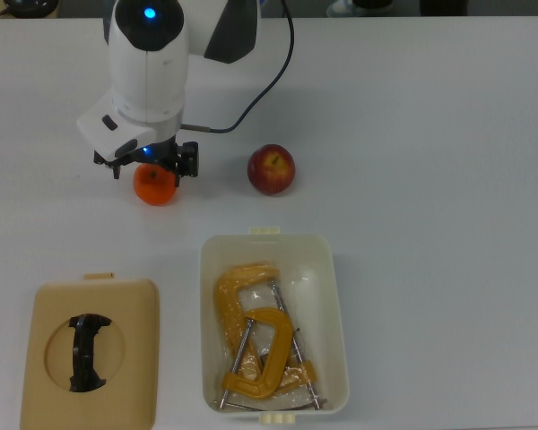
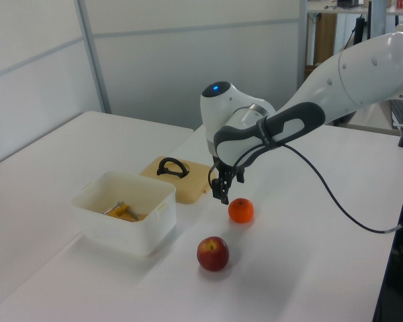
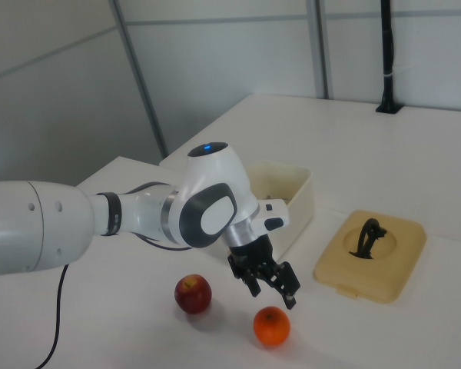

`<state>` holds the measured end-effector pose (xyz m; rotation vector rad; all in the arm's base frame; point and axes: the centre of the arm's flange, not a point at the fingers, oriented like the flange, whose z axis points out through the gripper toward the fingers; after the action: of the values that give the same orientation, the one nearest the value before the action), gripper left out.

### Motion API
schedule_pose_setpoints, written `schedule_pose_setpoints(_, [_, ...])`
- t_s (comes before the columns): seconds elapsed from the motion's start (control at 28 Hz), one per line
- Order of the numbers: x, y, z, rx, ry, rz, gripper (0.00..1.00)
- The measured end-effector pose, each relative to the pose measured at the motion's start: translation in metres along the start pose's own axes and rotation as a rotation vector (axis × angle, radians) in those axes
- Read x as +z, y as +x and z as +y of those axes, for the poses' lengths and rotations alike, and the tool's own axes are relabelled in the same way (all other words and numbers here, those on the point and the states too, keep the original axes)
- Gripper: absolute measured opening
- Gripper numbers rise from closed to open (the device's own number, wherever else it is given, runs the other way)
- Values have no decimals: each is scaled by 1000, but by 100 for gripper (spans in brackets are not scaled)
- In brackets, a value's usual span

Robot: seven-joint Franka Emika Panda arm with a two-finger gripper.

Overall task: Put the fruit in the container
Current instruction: 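Lower the open gripper down onto the orange tangerine, then close the gripper around the orange tangerine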

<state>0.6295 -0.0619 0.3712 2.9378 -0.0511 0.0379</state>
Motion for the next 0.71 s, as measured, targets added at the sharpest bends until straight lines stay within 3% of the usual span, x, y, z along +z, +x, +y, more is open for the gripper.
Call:
schedule_pose_setpoints(0.5, [53, -21, -37, -12, -107, 9, 98])
schedule_pose_setpoints(0.61, [54, -22, -37, -11, -110, 8, 91])
schedule_pose_setpoints(0.64, [53, -21, -37, -7, -110, 10, 83])
schedule_pose_setpoints(0.71, [51, -21, -37, 1, -110, 13, 80])
